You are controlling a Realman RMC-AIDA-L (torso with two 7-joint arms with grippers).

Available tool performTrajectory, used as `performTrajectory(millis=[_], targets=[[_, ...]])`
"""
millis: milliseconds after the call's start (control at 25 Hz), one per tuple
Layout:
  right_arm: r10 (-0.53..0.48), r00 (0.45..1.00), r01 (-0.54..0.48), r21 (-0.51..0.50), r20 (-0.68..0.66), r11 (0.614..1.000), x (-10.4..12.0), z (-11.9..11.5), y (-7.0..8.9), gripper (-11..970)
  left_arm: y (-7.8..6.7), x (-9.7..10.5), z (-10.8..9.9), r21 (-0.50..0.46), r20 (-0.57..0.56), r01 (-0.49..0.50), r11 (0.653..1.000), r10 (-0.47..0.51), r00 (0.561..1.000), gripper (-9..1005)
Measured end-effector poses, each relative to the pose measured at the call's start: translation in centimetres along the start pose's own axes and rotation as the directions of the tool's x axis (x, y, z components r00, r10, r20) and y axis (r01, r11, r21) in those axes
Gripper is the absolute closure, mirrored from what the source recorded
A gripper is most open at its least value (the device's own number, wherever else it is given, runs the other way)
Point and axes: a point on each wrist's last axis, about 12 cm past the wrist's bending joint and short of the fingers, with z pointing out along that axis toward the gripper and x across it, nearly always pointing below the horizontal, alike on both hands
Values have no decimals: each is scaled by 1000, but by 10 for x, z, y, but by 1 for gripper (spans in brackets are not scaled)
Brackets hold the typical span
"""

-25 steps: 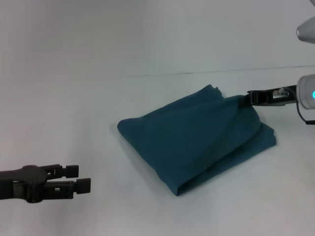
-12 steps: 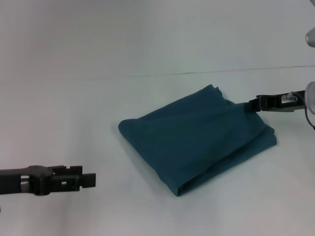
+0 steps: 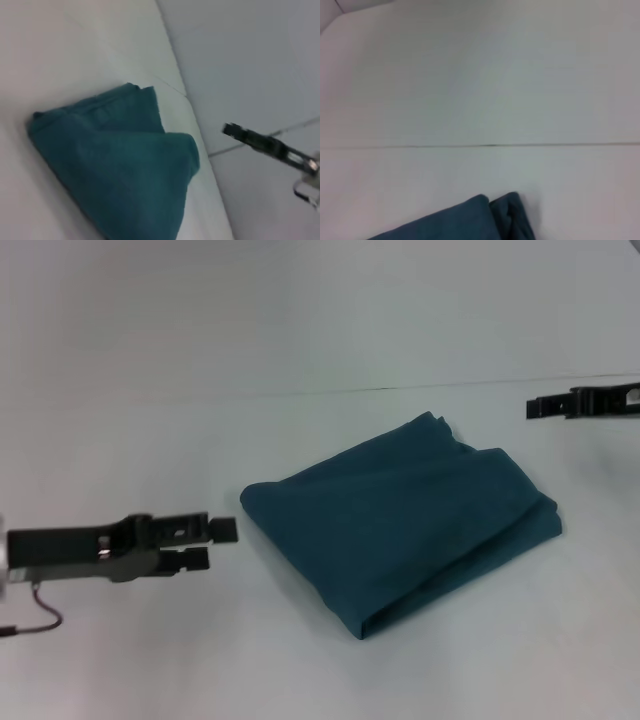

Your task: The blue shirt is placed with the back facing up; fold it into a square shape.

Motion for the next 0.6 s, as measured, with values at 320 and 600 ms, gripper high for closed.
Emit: performTrajectory(millis=[320, 600], targets=[[-50, 999, 50, 20, 19, 999, -4, -10, -1, 279, -2, -22, 36, -150, -43, 156, 976, -165, 985, 61], [-78, 997, 78, 12, 12, 997, 0, -8, 1, 181, 3, -31, 57, -264, -29, 198, 944, -213, 977, 61]])
